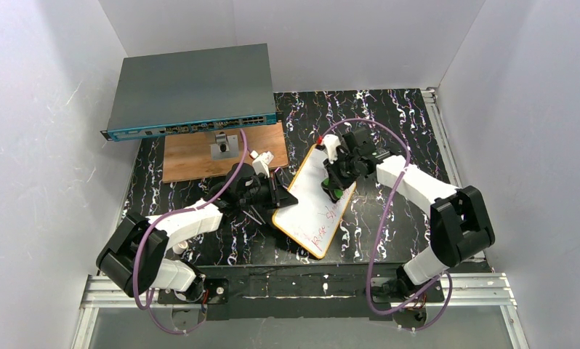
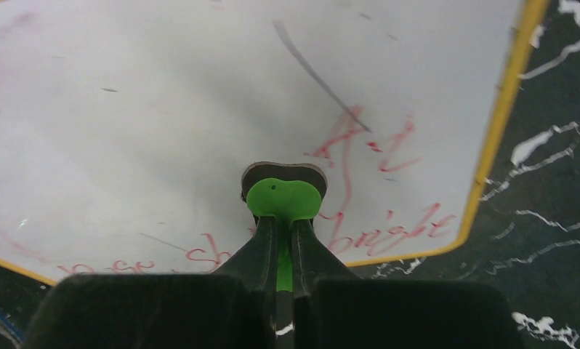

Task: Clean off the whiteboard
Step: Erase the whiteboard at the center of the board.

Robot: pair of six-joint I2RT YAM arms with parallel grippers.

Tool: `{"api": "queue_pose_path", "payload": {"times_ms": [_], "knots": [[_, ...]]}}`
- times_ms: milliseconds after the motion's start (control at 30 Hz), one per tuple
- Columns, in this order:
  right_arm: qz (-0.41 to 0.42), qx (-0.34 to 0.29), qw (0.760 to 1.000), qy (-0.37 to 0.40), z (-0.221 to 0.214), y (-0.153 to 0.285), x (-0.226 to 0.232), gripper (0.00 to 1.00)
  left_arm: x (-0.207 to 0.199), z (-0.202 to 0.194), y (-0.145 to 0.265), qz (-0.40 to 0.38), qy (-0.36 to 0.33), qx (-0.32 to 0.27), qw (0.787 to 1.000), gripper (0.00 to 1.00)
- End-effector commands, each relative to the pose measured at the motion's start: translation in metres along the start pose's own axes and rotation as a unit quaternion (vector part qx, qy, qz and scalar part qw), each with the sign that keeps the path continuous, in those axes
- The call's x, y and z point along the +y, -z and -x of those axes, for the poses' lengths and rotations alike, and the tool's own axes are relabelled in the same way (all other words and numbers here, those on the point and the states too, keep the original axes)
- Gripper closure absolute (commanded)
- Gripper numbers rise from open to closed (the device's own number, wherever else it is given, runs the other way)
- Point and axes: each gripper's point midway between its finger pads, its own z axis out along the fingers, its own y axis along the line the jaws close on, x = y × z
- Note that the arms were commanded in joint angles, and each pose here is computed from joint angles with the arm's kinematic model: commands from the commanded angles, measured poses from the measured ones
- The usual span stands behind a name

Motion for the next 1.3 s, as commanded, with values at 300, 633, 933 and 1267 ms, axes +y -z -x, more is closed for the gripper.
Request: {"api": "queue_pose_path", "payload": {"times_ms": [300,633,933,1267], "knots": [[0.079,0.089,0.985,0.128,-0.041,-0.009,0.043,0.99,-0.051,0.014,0.01,-0.082,-0.057,-0.011,0.995,1.0],[-0.032,0.12,0.992,0.034,-0.056,-0.005,-0.026,0.99,-0.052,0.014,0.016,-0.08,-0.063,-0.016,0.995,1.0],[0.083,0.114,0.987,0.073,-0.065,0.001,0.025,0.99,-0.047,0.012,0.015,-0.072,-0.058,-0.016,0.996,1.0],[0.011,0.091,0.994,0.057,-0.047,-0.007,0.005,0.99,-0.049,0.008,0.017,-0.078,-0.065,-0.006,0.995,1.0]]}}
